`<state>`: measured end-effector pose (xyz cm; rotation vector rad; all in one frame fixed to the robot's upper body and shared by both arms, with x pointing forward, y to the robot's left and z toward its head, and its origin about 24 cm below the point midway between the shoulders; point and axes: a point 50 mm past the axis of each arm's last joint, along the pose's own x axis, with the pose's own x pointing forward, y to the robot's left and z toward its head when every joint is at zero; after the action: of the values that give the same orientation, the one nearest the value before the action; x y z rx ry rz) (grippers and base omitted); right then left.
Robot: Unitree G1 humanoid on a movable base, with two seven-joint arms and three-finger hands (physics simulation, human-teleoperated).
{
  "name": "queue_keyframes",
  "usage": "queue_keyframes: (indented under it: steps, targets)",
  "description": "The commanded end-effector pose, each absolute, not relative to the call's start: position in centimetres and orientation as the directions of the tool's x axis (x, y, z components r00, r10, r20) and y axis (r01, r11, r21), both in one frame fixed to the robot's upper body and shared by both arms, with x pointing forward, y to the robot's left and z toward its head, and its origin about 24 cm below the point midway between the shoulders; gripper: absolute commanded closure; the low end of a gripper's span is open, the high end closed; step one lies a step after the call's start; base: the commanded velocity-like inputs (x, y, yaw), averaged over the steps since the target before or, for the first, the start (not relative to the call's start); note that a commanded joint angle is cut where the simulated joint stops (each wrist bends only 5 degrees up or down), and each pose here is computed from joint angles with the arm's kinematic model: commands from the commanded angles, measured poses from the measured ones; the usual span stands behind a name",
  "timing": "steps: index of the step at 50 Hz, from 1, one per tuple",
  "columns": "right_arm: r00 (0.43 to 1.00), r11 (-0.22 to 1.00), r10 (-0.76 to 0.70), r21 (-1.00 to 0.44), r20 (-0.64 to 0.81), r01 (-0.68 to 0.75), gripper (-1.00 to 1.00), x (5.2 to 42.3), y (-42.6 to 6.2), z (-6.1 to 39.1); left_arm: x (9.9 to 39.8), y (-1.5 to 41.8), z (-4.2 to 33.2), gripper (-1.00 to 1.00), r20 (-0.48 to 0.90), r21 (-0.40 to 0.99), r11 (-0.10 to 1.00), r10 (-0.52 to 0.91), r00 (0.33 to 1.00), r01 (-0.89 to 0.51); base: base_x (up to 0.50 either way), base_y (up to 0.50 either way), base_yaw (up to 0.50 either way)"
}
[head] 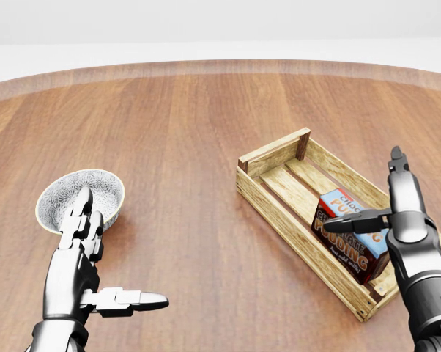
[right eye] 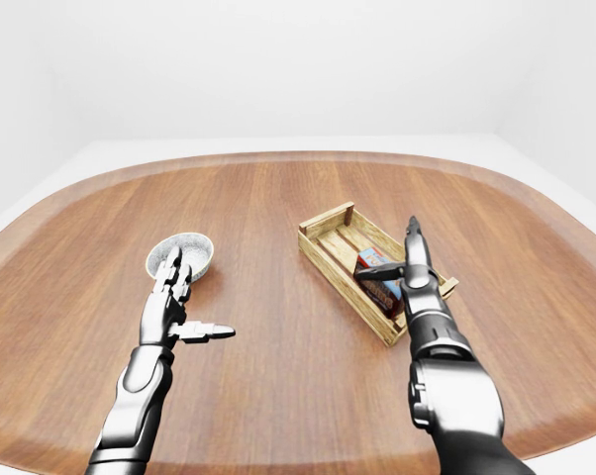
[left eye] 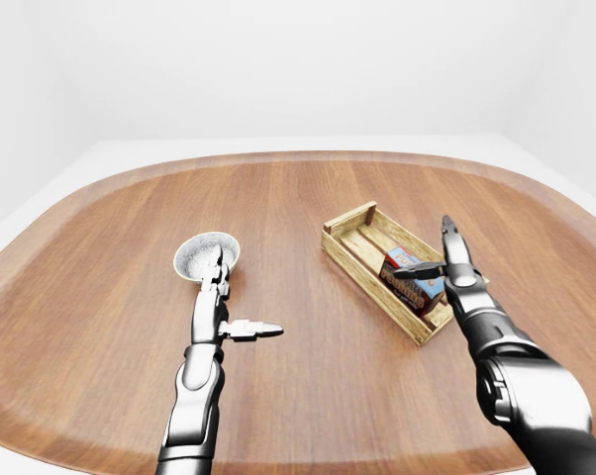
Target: Pick up the chocolate pudding and put it in the tray.
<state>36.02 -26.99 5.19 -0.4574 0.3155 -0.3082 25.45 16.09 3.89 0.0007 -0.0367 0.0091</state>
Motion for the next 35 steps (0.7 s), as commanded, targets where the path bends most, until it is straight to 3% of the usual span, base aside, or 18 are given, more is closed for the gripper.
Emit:
queue_keyframes:
  steps: [1, 16, 35]
  targets:
    - [0.924, 0.861, -0.339, -0.454, -0.174, 0.23, -1.0, 36.7, -27.0, 6.9, 25.4, 16.0, 3.9, -1.0, 0.028, 0.002, 1.0, 0.003, 1.0, -0.003, 0.0, 0.0, 0.0]
    - [0.934, 0.869, -0.333, -0.425, -0.128, 0.252, -1.0, 37.1, -27.4, 8.3, 25.4, 16.0, 3.9, -1.0, 0.028, 0.002, 1.0, 0.003, 1.0, -0.003, 0.0, 0.0, 0.0]
    - [0.947, 0.891, -0.314, -0.324, 0.064, 0.317, -1.0, 37.7, -27.8, 13.1, 25.4, 16.0, 3.9, -1.0, 0.029, 0.002, 1.0, 0.003, 1.0, -0.003, 0.0, 0.0, 0.0]
